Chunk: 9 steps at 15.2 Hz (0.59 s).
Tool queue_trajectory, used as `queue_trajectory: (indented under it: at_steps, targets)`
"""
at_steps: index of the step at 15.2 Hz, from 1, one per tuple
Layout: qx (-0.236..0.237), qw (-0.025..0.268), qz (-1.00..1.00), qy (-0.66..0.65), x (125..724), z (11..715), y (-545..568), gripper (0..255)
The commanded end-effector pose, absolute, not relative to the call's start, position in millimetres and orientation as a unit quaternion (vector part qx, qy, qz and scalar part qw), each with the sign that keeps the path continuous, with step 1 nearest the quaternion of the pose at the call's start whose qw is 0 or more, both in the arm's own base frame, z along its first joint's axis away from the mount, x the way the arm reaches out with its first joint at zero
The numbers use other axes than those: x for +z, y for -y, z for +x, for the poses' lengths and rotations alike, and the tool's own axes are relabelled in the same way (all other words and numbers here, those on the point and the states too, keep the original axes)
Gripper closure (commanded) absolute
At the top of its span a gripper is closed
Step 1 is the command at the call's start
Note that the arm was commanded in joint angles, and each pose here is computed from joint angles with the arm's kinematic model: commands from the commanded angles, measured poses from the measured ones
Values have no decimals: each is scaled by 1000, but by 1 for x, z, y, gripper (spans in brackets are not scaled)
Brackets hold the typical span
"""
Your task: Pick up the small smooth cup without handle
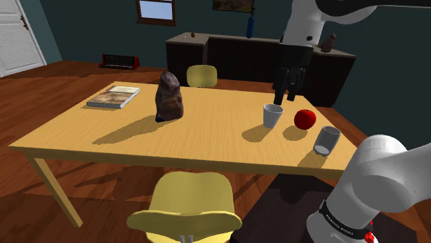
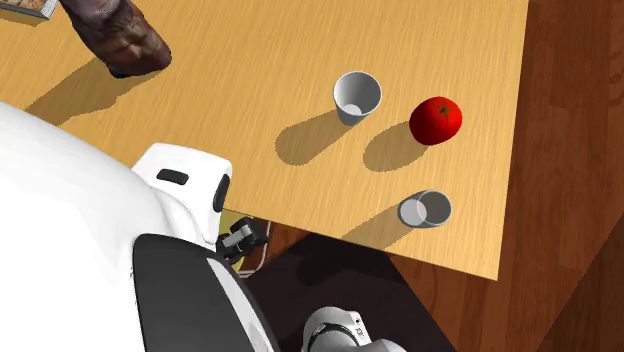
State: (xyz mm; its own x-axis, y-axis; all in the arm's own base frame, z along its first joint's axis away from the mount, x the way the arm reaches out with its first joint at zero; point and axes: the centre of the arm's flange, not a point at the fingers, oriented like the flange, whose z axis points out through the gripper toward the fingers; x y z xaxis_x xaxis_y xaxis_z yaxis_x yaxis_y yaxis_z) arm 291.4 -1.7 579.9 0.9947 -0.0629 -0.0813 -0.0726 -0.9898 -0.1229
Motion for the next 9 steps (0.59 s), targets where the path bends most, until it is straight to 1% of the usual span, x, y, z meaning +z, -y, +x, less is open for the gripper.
queue_trajectory:
  at_steps: [1,9]
  targets:
    - [39,63,-997,-34,580,291,2,0]
    - [30,68,-997,-27,538,319,95,0]
